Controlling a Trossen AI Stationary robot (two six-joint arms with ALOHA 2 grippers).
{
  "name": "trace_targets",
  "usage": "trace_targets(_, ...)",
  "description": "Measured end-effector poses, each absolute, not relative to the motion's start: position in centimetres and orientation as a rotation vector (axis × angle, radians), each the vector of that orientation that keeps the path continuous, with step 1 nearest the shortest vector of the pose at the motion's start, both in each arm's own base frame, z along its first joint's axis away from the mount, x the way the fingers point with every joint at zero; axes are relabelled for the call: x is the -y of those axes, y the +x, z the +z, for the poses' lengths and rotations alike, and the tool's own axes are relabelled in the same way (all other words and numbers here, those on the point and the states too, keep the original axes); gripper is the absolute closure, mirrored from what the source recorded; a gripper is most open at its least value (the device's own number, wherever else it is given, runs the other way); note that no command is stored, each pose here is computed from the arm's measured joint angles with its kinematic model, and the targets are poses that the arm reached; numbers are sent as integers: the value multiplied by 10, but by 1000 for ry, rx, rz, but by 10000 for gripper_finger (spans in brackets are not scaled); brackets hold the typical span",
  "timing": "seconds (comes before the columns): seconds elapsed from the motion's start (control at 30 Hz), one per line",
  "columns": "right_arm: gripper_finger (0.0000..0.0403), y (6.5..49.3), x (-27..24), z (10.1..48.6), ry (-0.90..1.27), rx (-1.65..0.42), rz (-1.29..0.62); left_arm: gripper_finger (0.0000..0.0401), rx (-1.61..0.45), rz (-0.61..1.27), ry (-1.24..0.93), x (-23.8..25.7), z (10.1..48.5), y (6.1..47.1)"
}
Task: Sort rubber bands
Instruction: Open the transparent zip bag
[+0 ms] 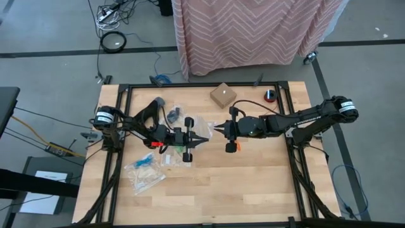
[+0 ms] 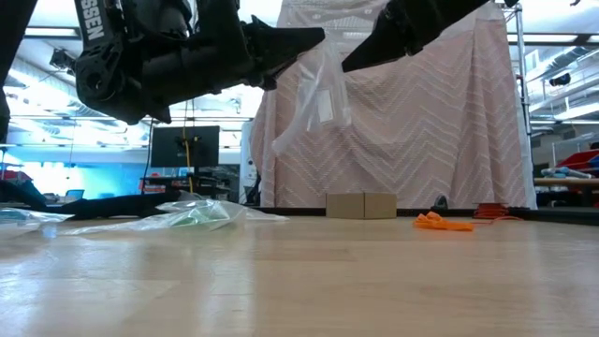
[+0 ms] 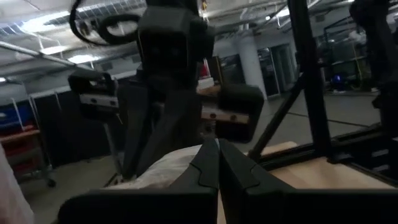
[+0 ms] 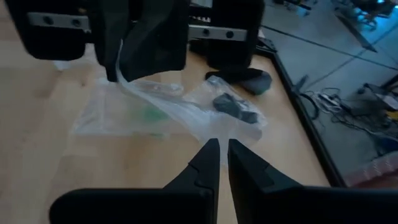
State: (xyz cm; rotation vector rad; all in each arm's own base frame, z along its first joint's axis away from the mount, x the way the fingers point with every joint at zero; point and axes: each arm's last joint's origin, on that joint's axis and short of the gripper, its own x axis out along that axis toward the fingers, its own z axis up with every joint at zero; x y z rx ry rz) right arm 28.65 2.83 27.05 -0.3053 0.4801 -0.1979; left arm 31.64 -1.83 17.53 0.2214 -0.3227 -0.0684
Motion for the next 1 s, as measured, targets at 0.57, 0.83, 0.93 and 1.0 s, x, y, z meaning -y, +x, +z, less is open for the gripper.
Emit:
trace_targets(0.57,378,281,-51,276,-393,-439,-94,397,328,-357,76,-7,178,316)
trace_targets(0.83,348,255,-69,308,-357,-298,-45,397,325,-303,53,-20,179,316)
trace_targets(0.93,315,253,-71,305,-319,-326,-105,397,336,-293,56,-22,181,318)
trace_targets(1.0,295,257,-68,298,-329,-370,-129,397,345,-291,63,-22,183,319)
